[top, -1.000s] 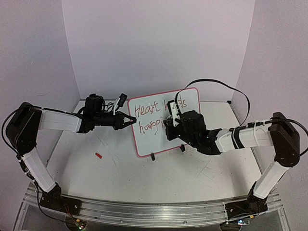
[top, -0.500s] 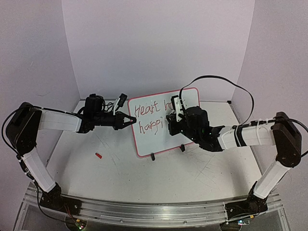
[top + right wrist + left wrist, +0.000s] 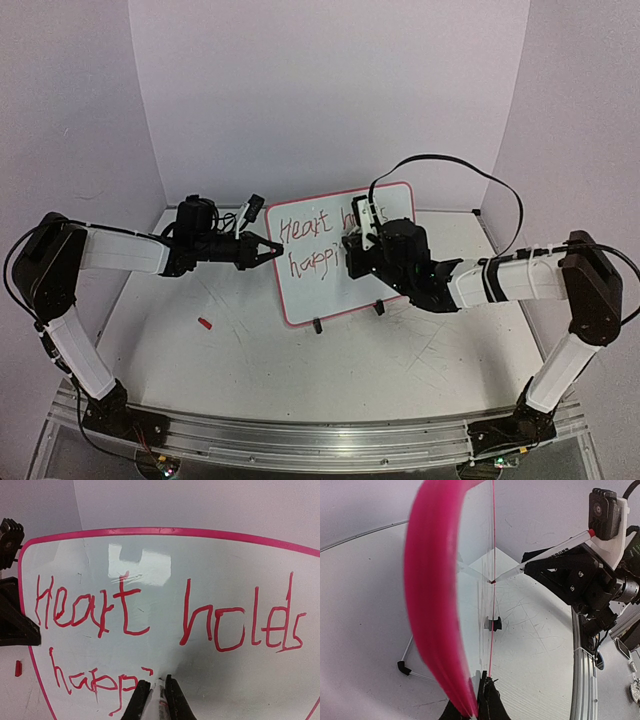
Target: Write a sentence on the whiteboard
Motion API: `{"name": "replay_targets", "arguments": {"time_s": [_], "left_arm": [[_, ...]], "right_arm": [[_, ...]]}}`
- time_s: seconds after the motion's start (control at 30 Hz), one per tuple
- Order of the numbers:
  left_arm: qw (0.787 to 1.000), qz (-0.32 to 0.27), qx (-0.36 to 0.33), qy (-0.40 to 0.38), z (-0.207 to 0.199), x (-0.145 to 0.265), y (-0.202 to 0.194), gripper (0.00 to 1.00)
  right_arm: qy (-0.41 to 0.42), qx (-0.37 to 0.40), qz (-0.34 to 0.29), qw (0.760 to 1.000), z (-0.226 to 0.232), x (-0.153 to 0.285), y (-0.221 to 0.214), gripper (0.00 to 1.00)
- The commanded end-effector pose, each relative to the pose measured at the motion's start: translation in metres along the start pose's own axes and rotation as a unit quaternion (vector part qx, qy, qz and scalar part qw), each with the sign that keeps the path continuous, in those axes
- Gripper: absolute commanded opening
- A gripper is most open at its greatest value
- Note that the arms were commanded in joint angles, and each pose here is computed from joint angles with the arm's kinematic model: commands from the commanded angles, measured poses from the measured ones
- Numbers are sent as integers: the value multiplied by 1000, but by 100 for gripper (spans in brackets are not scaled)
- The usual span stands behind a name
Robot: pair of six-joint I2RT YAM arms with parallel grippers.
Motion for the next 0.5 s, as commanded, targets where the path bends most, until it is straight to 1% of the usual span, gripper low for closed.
{"name": "replay_targets", "arguments": {"time_s": [0.0,0.33,0.47], "left_arm": [[995,22,-56,78,32,2,-2,0],[995,23,-56,77,32,2,-3,0],[995,22,-55,77,32,2,-2,0]], "right_arm": [[-8,-10,-4,1000,-3,2,4,0],[-15,-22,36,999,-13,4,-31,0],[-19,-21,35,999,-13,2,-31,0]]}}
Point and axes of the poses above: each gripper's point midway between its finger pads, its own x axis back along the fingers, its own z axis along the line the jaws close on, y = z × x, the point moved 1 cm from there along x, back along the fingers, and after that the axes turned 14 degrees about -x, right-handed, at the moved point
